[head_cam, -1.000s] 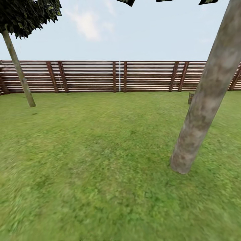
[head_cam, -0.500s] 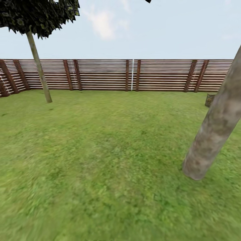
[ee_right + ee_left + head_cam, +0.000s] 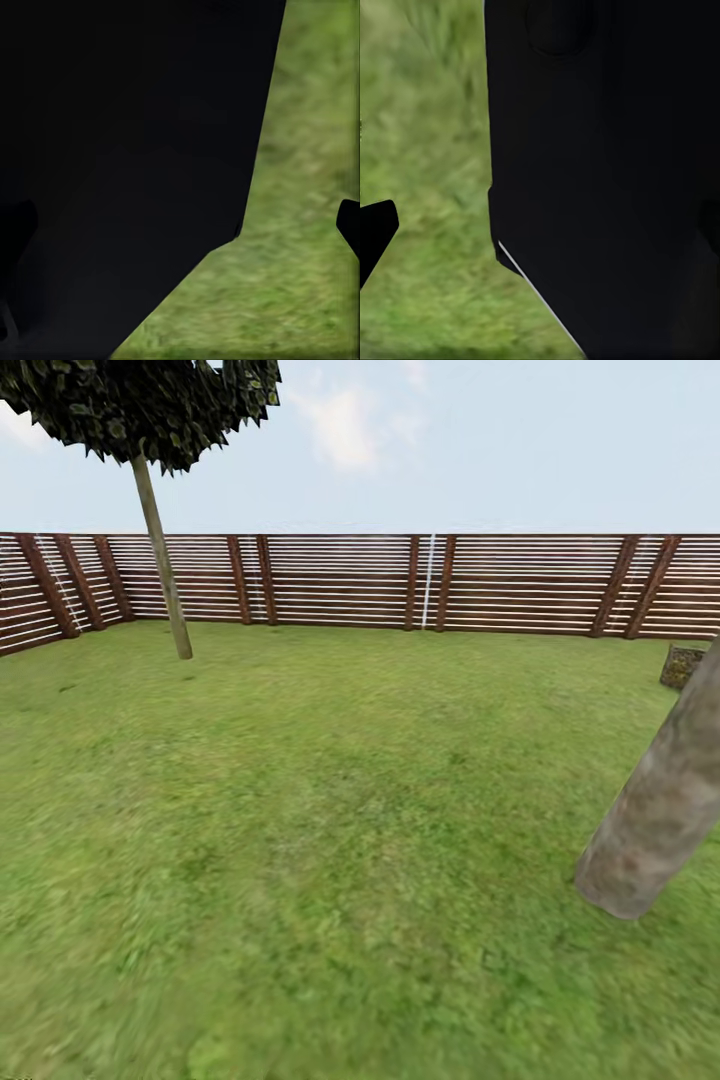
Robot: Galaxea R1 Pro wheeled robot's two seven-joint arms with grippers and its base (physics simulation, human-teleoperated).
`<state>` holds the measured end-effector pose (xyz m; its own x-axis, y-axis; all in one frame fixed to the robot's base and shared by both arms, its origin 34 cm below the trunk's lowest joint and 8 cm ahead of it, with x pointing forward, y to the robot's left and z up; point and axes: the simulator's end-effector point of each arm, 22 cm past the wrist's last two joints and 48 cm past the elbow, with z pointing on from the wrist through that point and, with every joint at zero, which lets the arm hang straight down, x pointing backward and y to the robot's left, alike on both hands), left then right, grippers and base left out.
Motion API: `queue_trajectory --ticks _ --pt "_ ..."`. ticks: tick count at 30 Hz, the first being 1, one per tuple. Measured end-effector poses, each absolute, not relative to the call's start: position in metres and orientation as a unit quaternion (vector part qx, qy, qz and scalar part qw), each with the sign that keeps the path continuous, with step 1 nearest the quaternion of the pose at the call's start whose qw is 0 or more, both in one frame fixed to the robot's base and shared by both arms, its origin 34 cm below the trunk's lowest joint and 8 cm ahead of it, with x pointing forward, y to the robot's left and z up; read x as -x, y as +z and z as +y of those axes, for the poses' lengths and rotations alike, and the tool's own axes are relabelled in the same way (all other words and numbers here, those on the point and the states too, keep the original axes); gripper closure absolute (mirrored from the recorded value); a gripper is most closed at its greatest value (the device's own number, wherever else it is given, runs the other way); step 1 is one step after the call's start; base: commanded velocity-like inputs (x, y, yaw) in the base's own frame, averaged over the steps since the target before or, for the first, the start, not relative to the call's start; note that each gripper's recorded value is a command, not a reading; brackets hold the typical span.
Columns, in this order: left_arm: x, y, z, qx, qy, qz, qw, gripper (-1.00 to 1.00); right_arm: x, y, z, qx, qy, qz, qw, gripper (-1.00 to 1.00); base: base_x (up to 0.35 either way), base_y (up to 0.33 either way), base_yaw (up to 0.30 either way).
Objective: Take the three Easter eggs out of the wicker basket on the lawn in the garden, then place them on the lawn next to a single tree (choose any tree) so that all three eggs are next to the same tree and none are left in the basket.
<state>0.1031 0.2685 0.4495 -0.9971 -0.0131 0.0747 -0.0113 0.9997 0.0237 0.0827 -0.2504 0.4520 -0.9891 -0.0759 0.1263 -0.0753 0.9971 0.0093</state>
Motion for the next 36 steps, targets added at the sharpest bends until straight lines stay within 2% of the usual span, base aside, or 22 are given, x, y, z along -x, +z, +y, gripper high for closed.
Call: queue_trajectory --ticks 9,36 --pt "-0.105 0.464 0.269 -0.007 -0.013 -0.999 0.032 -1.00 -0.083 0.467 -0.250 -0.036 -0.002 -0.997 0.064 -1.00 0.000 0.000 0.016" --pt "-0.152 0.507 0.272 -0.007 -0.015 -0.997 -0.076 -1.00 -0.082 0.508 -0.251 -0.029 -0.001 -0.998 0.063 -1.00 0.000 0.000 0.000"
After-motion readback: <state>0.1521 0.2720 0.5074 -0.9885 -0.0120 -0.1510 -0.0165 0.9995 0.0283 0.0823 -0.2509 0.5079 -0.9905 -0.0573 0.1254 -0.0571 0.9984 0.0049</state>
